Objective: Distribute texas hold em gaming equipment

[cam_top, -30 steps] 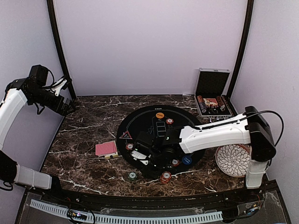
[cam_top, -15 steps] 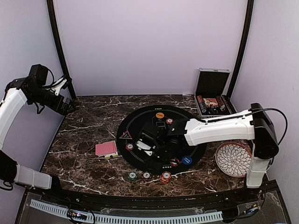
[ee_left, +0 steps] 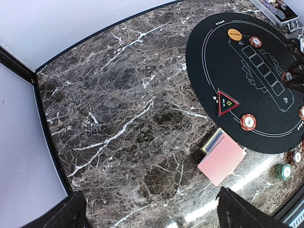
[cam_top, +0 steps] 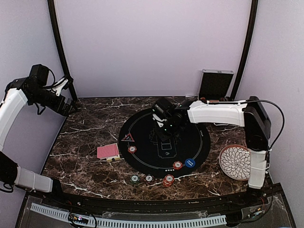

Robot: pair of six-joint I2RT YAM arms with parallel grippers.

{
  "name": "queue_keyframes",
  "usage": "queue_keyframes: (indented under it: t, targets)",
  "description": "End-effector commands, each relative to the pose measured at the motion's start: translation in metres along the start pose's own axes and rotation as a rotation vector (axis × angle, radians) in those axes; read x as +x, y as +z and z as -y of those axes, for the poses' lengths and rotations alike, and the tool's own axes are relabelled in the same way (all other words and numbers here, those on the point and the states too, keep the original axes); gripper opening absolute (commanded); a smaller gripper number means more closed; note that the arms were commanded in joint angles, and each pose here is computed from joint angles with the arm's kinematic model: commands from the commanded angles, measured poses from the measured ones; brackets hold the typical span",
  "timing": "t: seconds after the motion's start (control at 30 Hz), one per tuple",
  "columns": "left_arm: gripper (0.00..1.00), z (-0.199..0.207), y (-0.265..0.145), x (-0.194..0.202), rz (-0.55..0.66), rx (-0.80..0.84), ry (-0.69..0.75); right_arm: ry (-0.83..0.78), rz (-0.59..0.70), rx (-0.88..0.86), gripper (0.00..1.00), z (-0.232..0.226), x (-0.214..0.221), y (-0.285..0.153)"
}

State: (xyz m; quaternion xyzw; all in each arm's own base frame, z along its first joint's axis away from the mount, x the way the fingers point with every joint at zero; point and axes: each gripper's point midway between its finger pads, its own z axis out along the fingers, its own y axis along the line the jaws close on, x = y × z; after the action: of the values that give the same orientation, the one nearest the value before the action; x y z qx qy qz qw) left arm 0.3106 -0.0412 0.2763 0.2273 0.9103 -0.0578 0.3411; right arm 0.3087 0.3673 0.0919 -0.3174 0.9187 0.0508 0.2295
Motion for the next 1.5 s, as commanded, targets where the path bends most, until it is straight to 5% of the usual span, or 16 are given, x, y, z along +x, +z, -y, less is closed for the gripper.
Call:
queue_keyframes:
  t: [0.0,1.03,1.47]
  targets:
    - [0.99,0.006,-0.008,-0.006,0.016,0.024,0.009,0.115,0.073,0.083,0.14,0.043,-0.038,0.014]
    - [0.99,0.011,-0.012,-0.004,0.013,0.044,0.034,0.258,0.028,0.12,0.2,0.092,-0.055,0.104]
    - [0.99,0.012,-0.009,-0.001,0.006,0.046,0.034,0.256,0.087,0.102,0.48,0.092,-0.072,0.083]
